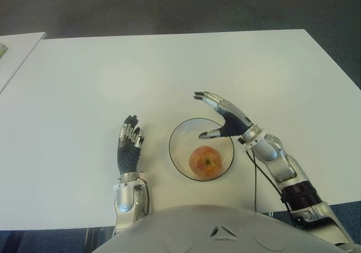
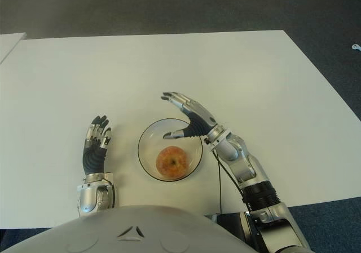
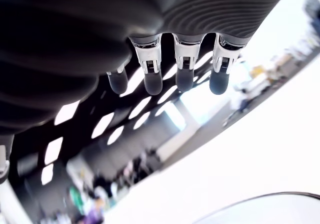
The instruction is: Put the apples into the plate.
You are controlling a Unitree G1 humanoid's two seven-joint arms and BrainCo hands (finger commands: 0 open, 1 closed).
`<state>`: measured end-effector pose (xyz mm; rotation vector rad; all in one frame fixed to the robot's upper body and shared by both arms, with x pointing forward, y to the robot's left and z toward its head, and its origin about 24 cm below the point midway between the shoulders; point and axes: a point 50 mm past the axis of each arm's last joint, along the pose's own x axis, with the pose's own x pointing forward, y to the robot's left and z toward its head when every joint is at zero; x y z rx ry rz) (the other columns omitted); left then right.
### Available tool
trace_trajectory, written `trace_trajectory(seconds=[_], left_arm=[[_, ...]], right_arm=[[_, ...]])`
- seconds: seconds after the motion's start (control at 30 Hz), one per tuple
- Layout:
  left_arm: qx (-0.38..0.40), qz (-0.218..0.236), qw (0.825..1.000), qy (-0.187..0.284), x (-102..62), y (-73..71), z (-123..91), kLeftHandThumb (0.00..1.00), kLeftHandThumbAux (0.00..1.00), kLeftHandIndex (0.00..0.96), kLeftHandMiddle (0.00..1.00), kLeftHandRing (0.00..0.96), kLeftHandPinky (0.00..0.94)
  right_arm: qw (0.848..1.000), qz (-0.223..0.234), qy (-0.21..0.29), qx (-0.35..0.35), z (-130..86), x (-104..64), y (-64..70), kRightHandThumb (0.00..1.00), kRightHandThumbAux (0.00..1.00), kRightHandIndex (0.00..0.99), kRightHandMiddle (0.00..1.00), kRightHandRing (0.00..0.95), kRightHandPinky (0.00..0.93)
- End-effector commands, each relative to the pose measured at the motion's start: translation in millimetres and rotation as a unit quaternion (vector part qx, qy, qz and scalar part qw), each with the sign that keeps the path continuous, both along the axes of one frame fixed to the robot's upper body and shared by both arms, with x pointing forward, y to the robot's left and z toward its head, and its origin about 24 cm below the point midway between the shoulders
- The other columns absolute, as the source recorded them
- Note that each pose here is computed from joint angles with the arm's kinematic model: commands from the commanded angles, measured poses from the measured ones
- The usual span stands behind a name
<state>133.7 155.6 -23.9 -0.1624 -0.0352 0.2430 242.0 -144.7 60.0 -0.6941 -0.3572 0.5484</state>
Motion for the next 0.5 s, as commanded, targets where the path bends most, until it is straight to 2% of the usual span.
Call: trace_trajectory(seconds=[0.03,0.23,0.5], left_arm=[[-0.053,0.003,0.998,0.038,-5.5,-22.1,-14,0.262,0.584,0.125,0.128,0.096,0.084],[-0.041,0.003,0.998,0.044,-7.4,-20.6,-14,0.253,0.566,0.13,0.13,0.095,0.092],[-0.044,-0.008,0.998,0.044,-10.4,-21.6,-11,0.291,0.566,0.135,0.125,0.095,0.112]], right_arm=[[0.993,-0.059,0.084,0.055,-17,9.1,-27.3,0.09,0.434,0.065,0.076,0.042,0.038],[0.978,-0.101,0.135,0.125,-25,3.5,-31.8,0.159,0.492,0.084,0.084,0.054,0.065],[0.955,-0.151,0.191,0.171,-43,-1.4,-43.0,0.195,0.555,0.083,0.057,0.032,0.025]])
